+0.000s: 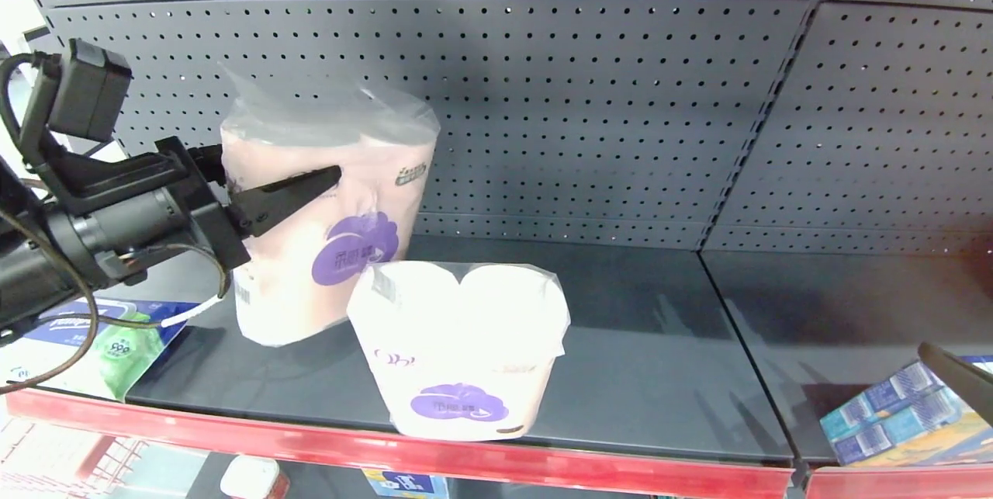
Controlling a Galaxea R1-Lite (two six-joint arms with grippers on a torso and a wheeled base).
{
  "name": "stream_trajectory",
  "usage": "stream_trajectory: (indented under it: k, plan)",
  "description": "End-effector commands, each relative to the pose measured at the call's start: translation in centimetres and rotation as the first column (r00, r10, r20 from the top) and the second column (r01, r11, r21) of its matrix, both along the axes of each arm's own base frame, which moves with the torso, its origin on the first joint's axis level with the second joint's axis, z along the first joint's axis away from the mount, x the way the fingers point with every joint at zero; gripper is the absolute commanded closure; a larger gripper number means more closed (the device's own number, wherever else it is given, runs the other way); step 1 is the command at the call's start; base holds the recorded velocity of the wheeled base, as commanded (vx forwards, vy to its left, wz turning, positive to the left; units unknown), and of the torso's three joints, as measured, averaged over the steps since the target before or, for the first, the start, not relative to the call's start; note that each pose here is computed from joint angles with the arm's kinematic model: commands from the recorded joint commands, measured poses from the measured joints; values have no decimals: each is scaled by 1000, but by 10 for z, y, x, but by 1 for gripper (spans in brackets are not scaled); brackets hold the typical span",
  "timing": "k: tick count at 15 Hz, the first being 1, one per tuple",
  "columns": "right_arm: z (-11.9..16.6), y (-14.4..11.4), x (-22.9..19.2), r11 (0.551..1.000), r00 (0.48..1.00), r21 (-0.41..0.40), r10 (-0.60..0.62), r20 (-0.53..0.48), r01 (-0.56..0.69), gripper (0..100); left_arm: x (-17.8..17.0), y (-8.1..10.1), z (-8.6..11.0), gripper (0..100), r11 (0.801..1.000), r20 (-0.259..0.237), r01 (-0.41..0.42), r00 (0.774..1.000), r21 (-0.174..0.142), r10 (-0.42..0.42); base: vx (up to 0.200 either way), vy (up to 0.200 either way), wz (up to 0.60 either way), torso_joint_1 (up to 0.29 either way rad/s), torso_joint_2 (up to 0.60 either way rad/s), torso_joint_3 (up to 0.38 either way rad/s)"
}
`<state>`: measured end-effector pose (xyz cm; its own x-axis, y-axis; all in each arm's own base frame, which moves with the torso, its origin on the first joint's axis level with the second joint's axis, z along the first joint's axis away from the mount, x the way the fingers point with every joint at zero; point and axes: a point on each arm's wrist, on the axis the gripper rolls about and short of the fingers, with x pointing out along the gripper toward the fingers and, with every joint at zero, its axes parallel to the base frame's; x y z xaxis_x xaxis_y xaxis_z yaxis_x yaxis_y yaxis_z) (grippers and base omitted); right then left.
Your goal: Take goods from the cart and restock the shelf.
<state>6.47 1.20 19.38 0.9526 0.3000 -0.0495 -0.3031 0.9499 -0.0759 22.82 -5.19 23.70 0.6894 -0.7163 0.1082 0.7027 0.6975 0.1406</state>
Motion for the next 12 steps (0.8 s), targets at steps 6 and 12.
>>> stream_trajectory:
  k: [6,12]
  plan:
    - [-1,1,7,1000,1000,-4,6,-31,-7,0,41,-4,-22,100,983,-28,160,986,-91,-163,0,0,0,0,0,0]
    - [2,1,9,1000,999,-3,14,-29,-14,0,72,-10,-45,100,960,27,272,962,-62,-271,0,0,0,0,0,0]
